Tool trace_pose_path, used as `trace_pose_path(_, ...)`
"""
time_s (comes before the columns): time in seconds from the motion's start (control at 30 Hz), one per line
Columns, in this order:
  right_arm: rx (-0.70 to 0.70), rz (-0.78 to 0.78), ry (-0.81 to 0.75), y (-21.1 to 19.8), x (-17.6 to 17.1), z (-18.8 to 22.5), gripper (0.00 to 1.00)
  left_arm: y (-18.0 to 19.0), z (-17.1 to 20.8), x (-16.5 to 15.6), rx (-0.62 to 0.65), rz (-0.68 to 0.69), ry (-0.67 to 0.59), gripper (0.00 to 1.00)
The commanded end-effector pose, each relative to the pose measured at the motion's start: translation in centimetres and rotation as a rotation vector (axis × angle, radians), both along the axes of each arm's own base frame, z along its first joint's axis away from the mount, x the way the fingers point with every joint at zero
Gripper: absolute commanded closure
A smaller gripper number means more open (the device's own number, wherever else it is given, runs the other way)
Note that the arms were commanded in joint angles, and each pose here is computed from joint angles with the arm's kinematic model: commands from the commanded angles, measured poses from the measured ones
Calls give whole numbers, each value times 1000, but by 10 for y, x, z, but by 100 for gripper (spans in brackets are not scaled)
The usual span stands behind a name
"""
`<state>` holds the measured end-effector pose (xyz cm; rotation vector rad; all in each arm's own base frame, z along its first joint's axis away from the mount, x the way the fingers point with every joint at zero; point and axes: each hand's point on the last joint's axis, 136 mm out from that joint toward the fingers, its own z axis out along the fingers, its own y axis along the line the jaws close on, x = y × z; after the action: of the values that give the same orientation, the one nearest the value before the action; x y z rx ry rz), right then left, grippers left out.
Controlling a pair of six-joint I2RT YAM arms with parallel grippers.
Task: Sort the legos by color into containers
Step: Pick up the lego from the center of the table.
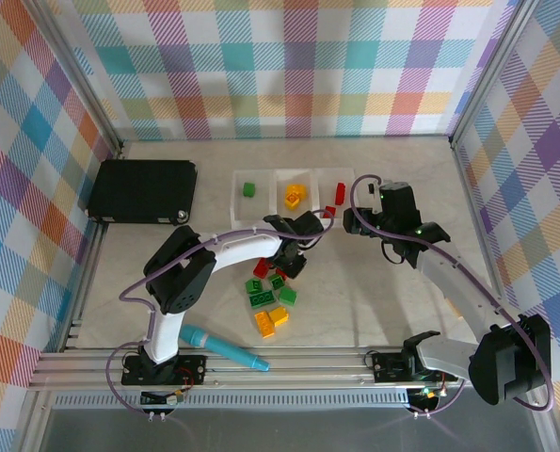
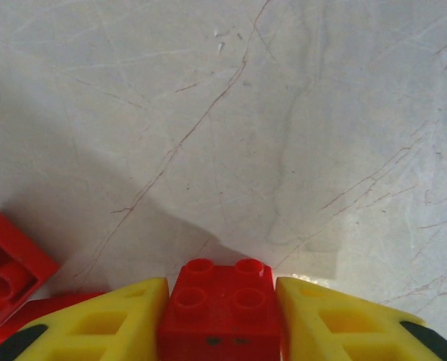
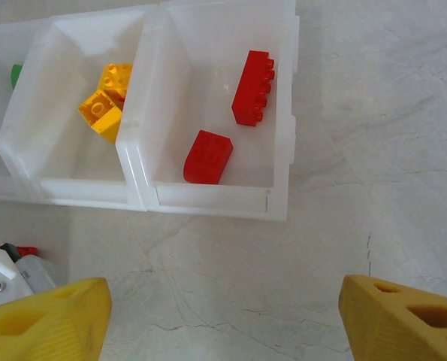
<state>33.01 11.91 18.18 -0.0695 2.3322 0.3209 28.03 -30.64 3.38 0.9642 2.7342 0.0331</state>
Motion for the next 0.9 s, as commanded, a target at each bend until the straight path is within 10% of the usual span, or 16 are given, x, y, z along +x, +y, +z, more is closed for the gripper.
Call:
trace_pose_path(0.0, -16, -22, 22, -6, -2, -9, 20, 2, 1, 2, 44, -1, -12, 60)
trace_pose_path(0.5, -49, -35, 18, -13, -5, -8, 20, -10, 8, 12, 10, 47, -29, 74)
trace_pose_path(0.87, -44, -69, -28, -20, -8, 3, 19, -67, 107, 64, -268, 79, -212, 70)
